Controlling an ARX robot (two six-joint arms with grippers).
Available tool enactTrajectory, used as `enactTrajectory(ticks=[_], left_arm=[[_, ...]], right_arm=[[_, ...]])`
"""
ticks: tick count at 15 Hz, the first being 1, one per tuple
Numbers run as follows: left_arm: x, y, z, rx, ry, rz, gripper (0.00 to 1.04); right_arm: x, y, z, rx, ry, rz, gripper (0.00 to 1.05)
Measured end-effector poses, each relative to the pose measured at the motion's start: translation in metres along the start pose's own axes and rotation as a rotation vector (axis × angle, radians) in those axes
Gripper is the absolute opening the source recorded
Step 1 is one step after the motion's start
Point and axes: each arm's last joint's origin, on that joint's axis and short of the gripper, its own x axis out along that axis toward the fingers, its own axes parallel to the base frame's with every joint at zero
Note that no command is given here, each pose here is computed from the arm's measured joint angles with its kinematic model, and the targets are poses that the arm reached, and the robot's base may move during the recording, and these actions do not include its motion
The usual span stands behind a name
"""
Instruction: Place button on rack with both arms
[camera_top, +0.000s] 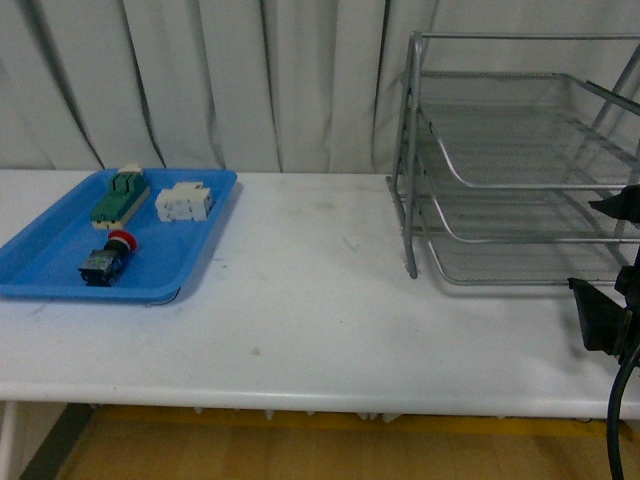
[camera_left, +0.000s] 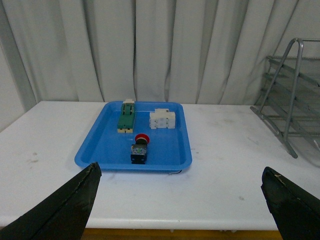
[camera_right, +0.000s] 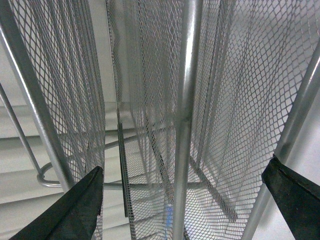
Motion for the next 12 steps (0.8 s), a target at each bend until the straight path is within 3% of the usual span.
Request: enactTrajectory(ticks=[2, 7, 10, 12], left_arm=[[0.000, 0.000, 0.000, 0.000, 0.000, 0.000, 0.98], [0.000, 0.000, 0.000, 0.000, 0.000, 0.000, 0.98], [0.000, 0.000, 0.000, 0.000, 0.000, 0.000, 0.98], [0.000, 0.000, 0.000, 0.000, 0.000, 0.000, 0.98]], right_arm=[[0.007, 0.001, 0.001, -0.013, -0.001, 0.015, 0.98], [0.019, 0.011, 0.000, -0.052, 0.006, 0.062, 0.39], [0.008, -0.001, -0.001, -0.034, 0.004, 0.014, 0.04], [-0.009, -0.001, -0.003, -0.034, 0.010, -0.016, 0.04]])
